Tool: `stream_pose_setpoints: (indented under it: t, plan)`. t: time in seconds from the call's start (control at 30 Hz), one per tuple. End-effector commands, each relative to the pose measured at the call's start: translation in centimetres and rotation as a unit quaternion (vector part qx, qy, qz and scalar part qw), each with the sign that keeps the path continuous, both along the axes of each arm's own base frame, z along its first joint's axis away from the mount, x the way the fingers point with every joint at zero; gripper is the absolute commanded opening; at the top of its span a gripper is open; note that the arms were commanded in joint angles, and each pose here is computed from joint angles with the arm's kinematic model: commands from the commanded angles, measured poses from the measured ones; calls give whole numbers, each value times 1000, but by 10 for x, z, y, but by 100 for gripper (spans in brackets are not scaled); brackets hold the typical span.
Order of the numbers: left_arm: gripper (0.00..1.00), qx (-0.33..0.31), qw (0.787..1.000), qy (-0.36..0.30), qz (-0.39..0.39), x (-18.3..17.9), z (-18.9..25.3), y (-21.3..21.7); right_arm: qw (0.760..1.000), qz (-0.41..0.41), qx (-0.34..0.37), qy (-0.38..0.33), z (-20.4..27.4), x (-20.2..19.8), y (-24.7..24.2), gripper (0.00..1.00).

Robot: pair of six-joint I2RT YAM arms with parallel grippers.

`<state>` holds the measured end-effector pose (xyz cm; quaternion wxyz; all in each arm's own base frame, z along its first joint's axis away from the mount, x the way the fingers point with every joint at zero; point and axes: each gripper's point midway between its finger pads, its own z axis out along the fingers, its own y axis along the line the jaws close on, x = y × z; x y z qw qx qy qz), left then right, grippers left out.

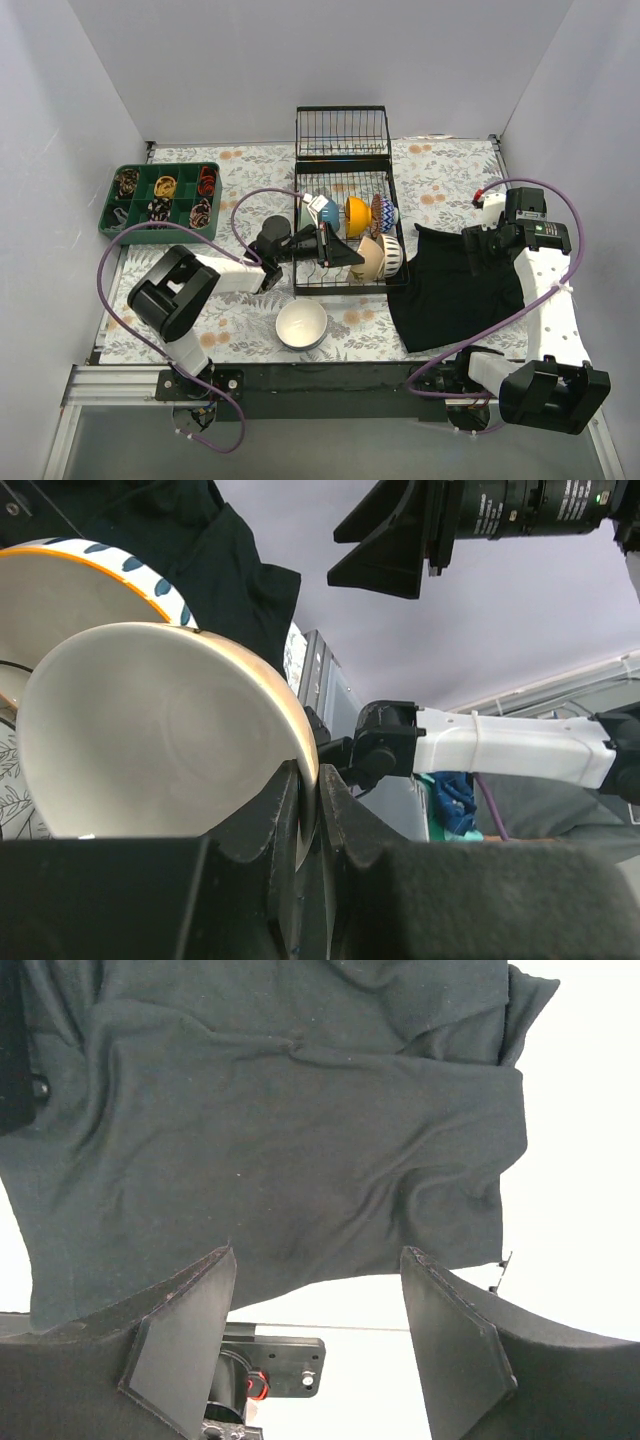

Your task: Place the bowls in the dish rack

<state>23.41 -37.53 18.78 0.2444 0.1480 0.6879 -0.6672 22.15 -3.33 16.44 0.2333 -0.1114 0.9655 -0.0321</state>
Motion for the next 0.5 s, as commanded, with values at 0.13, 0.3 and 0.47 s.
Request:
stream_pose_setpoints:
  t: [0.13, 0.3, 0.47]
  plan:
    - [0, -43, 998, 8, 35, 21, 12, 5, 1000, -1, -12, 8, 1, -2, -5, 75]
    - [0, -55, 997, 33, 43, 30, 10, 11, 1000, 1, -14, 13, 1, 1, -6, 75]
    - [0, -82, 995, 56, 32, 34, 7, 7, 1000, 2, -14, 22, -3, 1, -7, 75]
